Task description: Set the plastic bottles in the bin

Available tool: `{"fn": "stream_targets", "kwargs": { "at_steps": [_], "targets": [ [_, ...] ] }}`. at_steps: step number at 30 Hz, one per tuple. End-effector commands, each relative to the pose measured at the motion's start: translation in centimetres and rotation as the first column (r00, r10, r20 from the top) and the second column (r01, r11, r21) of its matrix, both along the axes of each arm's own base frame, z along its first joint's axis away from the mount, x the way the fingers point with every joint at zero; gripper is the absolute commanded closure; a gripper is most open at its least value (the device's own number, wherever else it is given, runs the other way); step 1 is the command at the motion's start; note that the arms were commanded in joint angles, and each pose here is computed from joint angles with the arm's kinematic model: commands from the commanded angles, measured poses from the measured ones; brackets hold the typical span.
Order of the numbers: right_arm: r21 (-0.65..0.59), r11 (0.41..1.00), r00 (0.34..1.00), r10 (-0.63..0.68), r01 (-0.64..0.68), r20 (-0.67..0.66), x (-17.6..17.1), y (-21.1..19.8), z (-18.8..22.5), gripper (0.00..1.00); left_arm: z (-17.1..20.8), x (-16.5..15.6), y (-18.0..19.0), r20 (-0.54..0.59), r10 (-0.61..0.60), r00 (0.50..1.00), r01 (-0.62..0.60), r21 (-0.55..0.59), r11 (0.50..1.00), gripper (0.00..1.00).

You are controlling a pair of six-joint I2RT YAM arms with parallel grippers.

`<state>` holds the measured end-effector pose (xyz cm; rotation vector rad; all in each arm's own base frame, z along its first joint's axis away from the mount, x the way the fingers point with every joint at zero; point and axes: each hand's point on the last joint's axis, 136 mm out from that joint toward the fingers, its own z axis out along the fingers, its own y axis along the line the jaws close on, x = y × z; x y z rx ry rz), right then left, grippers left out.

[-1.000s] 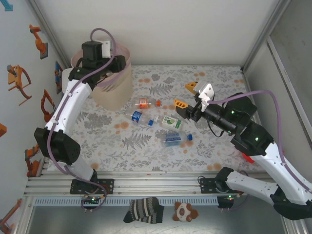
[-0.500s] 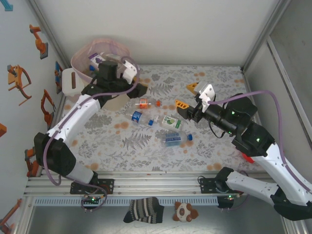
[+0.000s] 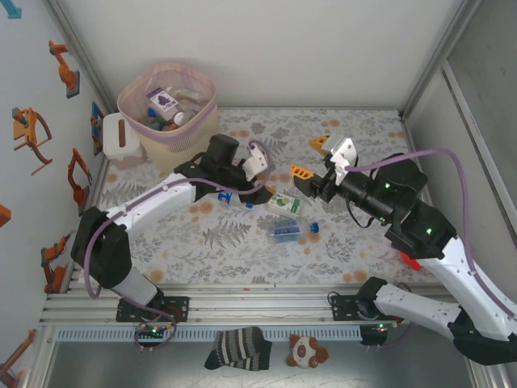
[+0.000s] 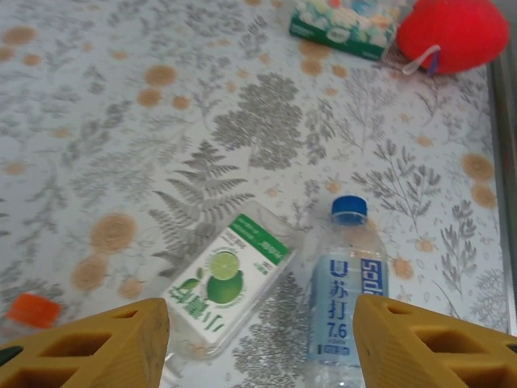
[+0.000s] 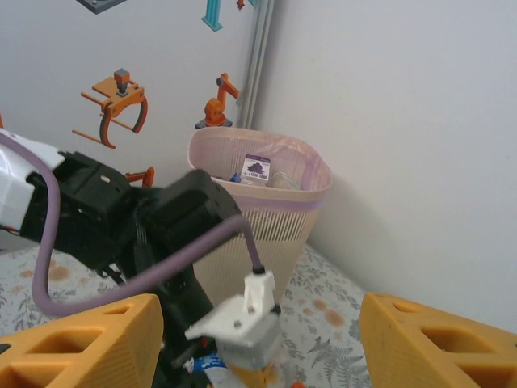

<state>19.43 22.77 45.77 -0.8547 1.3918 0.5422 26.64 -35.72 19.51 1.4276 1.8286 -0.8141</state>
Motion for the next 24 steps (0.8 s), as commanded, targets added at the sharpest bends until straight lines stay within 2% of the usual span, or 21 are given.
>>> {"fn": "stream_targets", "kwargs": {
  "at_steps": [1,13,24],
  "targets": [
    [0.03,1.0,0.999,-0.008,0.007,0.038,-0.4,-0.6,1.9,0.35,-2.4,-1.8,-1.4,-0.015,-0.069,0.998,0.069,0.054,0.996,0.39],
    [0.035,0.999,0.999,-0.007,0.005,0.045,-0.8,-1.0,2.2,0.35,-8.8,-6.2,-5.6,-0.077,-0.167,0.983,0.18,0.212,0.961,0.36],
    [0.03,1.0,0.999,-0.007,0.005,0.043,-0.8,-1.0,2.1,0.35,-13.2,-7.0,-7.0,-0.107,-0.165,0.981,0.192,0.339,0.921,0.3]
  ]
}}
